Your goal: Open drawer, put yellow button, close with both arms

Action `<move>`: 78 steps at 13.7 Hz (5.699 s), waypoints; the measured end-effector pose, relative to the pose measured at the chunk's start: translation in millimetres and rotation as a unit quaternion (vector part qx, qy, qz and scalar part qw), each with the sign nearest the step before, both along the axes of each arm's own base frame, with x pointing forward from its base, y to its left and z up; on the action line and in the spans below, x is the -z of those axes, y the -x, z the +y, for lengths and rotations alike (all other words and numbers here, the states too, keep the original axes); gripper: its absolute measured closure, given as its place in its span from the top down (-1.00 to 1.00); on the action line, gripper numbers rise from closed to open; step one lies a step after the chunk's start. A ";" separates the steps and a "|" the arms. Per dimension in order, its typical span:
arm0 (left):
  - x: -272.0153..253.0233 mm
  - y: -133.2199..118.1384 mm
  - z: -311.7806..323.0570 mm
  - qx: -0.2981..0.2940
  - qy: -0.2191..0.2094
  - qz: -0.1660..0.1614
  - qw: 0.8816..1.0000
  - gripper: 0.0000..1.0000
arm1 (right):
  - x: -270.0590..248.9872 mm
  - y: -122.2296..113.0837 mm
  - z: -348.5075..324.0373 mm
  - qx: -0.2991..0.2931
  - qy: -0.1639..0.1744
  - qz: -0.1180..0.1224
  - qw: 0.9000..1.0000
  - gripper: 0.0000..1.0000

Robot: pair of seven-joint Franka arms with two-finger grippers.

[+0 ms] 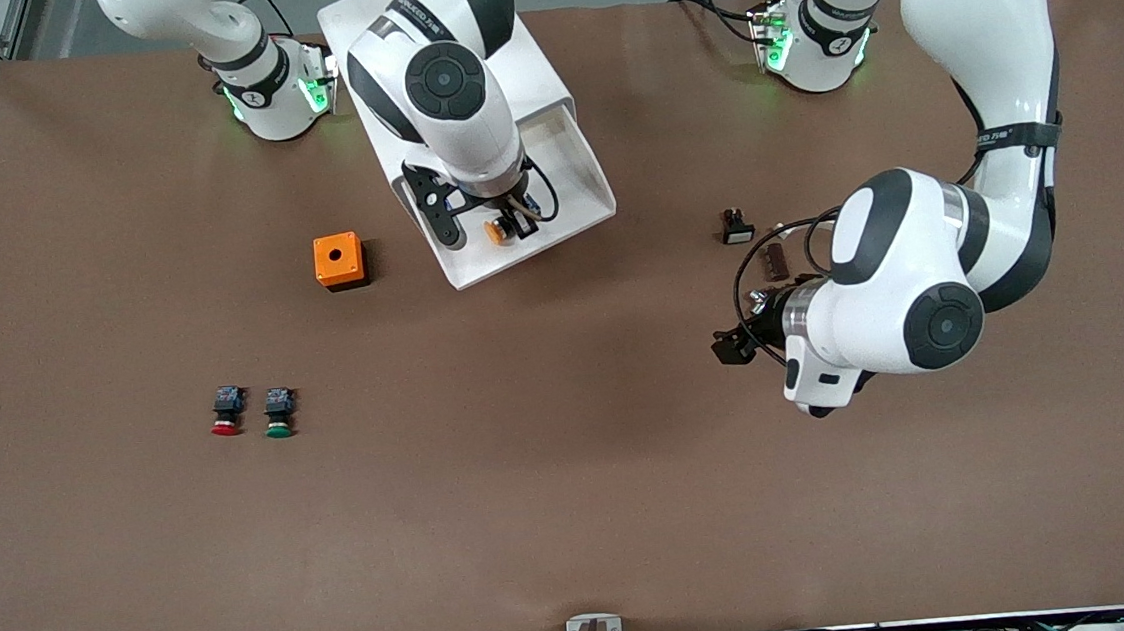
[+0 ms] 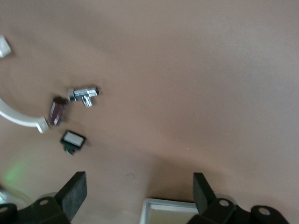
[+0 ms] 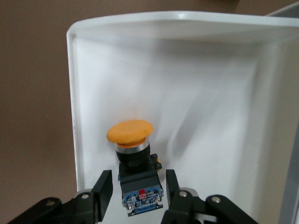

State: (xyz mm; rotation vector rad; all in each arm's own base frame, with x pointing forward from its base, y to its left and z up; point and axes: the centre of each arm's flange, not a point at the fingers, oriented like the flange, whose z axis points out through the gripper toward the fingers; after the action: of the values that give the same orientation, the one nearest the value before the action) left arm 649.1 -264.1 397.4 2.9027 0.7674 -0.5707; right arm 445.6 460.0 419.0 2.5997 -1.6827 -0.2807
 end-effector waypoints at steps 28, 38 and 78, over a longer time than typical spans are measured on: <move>30.6 222.7 -276.1 0.119 0.031 -0.036 0.992 1.00 | -218.5 -48.5 -436.1 -0.504 -0.050 -0.061 0.860 1.00; 28.9 285.1 -319.4 0.066 0.007 -0.006 0.998 1.00 | -227.3 -54.1 -481.7 -0.516 -0.036 -0.089 0.851 1.00; -234.0 73.7 181.1 0.149 -0.077 -0.151 0.974 1.00 | -247.8 -54.9 -483.8 -0.517 -0.016 -0.102 0.850 1.00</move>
State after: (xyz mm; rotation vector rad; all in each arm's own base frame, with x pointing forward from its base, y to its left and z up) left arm 575.4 -83.0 631.5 3.1641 0.3522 -0.0827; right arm 500.5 -23.8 666.8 3.1566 -0.0872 0.0271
